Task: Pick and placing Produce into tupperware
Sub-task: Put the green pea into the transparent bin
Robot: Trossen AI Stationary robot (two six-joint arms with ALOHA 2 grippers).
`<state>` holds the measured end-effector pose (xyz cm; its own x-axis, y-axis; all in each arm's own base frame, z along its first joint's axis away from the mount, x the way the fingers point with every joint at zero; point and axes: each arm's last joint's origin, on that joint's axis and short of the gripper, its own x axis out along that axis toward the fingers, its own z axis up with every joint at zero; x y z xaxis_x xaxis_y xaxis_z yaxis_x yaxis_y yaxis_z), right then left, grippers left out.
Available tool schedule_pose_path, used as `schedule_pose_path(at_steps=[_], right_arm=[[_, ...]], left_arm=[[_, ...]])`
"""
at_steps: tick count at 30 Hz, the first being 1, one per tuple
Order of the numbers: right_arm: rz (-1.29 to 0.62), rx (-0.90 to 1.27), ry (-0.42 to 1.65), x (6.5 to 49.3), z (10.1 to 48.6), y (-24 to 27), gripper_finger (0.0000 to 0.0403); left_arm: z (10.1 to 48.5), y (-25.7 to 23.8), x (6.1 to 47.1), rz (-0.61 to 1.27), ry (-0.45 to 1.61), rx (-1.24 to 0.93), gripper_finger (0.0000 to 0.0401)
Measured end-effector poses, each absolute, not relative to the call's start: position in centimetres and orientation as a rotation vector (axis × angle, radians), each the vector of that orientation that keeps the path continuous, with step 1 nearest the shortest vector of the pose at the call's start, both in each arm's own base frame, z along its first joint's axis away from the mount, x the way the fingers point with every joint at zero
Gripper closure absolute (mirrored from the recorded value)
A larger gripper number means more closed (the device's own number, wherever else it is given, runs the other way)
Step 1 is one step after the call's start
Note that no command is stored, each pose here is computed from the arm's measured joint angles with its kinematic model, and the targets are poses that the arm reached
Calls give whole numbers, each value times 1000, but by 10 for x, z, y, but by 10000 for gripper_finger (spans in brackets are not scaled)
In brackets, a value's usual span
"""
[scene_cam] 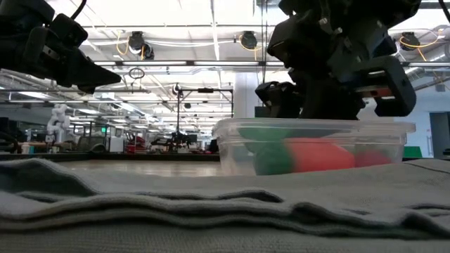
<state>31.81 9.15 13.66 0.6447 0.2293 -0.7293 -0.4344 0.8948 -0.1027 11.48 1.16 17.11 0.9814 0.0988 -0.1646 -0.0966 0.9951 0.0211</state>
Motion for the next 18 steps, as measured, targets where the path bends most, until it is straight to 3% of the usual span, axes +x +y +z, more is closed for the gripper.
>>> schedule_pose_path(at_steps=[18], right_arm=[[370,-280,823,315,134,93,263]], left_arm=[[171,12,115,98,170,19,377]])
